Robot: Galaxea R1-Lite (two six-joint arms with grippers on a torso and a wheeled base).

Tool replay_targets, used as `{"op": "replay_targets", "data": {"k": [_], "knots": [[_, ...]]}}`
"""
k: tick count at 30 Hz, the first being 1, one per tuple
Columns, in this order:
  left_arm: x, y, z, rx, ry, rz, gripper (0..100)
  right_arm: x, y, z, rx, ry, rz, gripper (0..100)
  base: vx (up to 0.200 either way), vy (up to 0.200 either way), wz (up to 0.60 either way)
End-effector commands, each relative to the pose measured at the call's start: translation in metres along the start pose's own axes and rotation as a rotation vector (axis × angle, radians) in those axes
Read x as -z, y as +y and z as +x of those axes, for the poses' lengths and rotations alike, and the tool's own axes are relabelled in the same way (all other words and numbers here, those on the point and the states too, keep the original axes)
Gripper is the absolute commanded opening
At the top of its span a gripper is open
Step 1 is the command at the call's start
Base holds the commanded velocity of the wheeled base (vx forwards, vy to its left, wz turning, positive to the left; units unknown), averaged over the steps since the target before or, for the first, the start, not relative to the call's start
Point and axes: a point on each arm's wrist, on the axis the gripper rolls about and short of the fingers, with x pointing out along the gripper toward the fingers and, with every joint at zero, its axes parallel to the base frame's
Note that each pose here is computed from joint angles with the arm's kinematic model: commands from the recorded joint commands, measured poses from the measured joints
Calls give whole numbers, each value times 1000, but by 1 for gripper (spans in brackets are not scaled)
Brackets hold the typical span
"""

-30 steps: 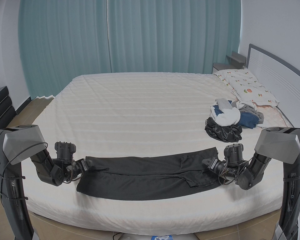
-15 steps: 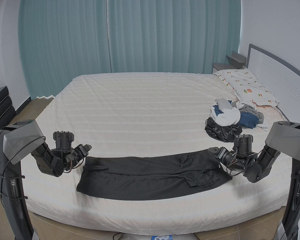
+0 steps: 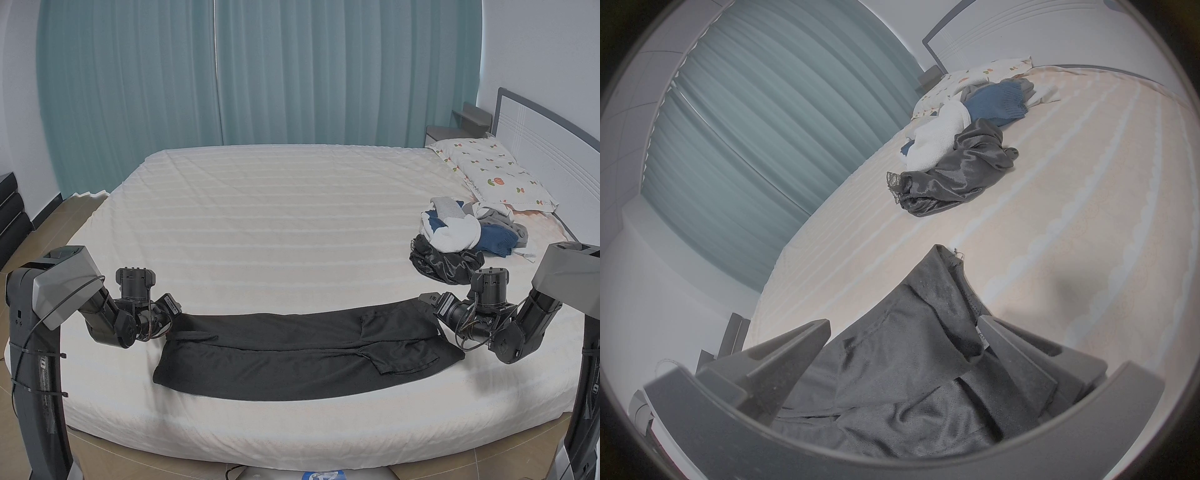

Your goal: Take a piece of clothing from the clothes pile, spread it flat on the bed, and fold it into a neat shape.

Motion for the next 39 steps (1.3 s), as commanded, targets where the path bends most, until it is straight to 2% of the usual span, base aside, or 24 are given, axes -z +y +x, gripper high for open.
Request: {"op": "replay_targets", "data": {"k": [1,8,14,18,19,26,34,39], "knots": [[1,4,3,-15,-1,-6,0,0,-4,2,9,2,4,100,0,0,0],[-14,9,-1,-21,-55,-140,0,-1,-5,2,3,5,12,100,0,0,0],[-19,13,-2,-19,-74,-158,0,-1,-5,2,1,7,14,100,0,0,0],[-17,14,-4,4,-51,-159,0,-1,-5,2,0,6,20,100,0,0,0],[-18,13,-3,18,-41,-159,100,-1,-5,2,0,6,22,100,0,0,0],[-17,8,0,133,41,-153,100,-1,-5,2,0,6,22,100,0,0,0],[-12,9,-1,179,111,-146,100,-2,-4,3,-3,3,21,100,0,0,0],[-10,9,0,182,114,-119,100,-1,-5,4,-1,5,23,100,0,0,0]]}}
